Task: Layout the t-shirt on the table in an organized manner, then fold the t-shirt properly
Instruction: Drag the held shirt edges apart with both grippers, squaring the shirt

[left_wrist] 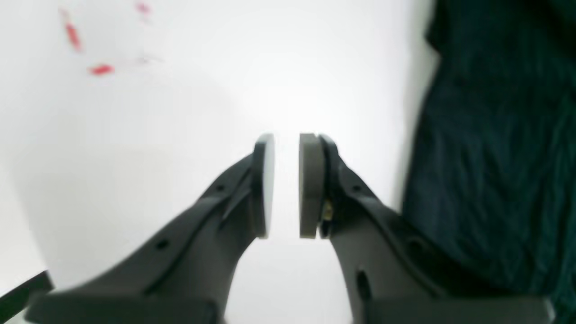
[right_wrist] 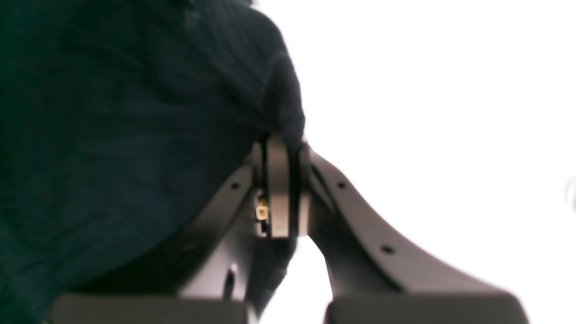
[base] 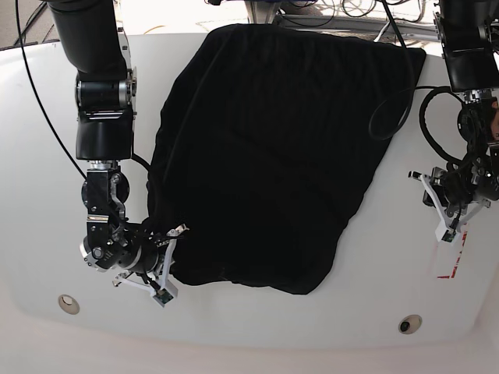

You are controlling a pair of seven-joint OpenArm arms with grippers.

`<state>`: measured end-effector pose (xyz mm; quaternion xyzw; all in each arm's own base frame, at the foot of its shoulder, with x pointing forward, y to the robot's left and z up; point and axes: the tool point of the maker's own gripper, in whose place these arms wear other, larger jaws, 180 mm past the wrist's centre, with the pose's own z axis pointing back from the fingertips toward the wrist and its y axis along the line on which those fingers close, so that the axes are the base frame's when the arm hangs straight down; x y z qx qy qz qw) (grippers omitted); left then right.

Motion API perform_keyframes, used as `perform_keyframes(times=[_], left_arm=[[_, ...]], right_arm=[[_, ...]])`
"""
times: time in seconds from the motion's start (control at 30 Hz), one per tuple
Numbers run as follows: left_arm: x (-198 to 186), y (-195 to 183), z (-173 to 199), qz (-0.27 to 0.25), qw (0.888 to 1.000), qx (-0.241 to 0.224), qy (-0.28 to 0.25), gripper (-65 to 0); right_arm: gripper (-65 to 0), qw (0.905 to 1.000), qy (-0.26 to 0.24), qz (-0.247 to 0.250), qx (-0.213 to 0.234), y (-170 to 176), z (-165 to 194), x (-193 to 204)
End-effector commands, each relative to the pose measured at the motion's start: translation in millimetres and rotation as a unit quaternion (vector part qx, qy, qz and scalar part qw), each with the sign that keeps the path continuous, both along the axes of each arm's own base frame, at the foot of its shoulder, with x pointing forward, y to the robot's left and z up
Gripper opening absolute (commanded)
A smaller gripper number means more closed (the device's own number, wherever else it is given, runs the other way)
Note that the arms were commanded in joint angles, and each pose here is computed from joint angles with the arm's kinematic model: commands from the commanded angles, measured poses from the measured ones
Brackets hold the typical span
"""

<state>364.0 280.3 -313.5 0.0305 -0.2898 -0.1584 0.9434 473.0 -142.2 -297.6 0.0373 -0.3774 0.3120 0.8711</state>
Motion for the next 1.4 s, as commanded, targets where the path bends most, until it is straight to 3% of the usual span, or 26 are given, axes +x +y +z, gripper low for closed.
perform_keyframes(times=[0.0,0.17,0.3,0.67,0.73,0.87,0.97,1.37], left_arm=[[11.1,1.4,15.6,-0.015,1.000,0.011,-0.019,-52.6],[8.0,-4.6,13.5,-0.059,0.998,0.027,-0.012,-46.1],[-15.9,-4.2,-9.1,-0.084,0.995,0.043,0.039,-41.8],[-90.2,-22.8,-49.4,-0.109,0.988,0.047,0.103,-41.1],[-104.3,-24.2,-56.5,-0.113,0.985,0.048,0.118,-38.9],[-137.4,-31.3,-71.9,-0.118,0.982,0.041,0.144,-26.4],[-152.7,-23.6,-73.2,-0.104,0.982,0.047,0.152,-21.2],[-187.9,-22.1,-88.3,-0.084,0.979,0.031,0.184,-20.4]], right_arm=[[-65.0,0.9991,-0.023,-0.035,0.007,-29.5,16.8,6.1],[-65.0,0.9984,-0.017,-0.054,-0.005,-55.4,11.5,-0.4],[-65.0,0.9982,-0.004,-0.059,-0.013,-64.1,0.6,-8.7],[-65.0,0.9982,-0.001,-0.059,-0.011,-64.4,-3.0,-11.3],[-65.0,0.9984,-0.001,-0.056,-0.005,-58.3,-3.8,-10.8],[-65.0,0.9986,0.000,-0.053,0.000,-51.1,-5.0,-10.2],[-65.0,0.9987,0.000,-0.051,0.001,-48.4,-5.4,-10.1],[-65.0,0.9990,0.002,-0.043,0.012,-35.0,-7.6,-9.8]])
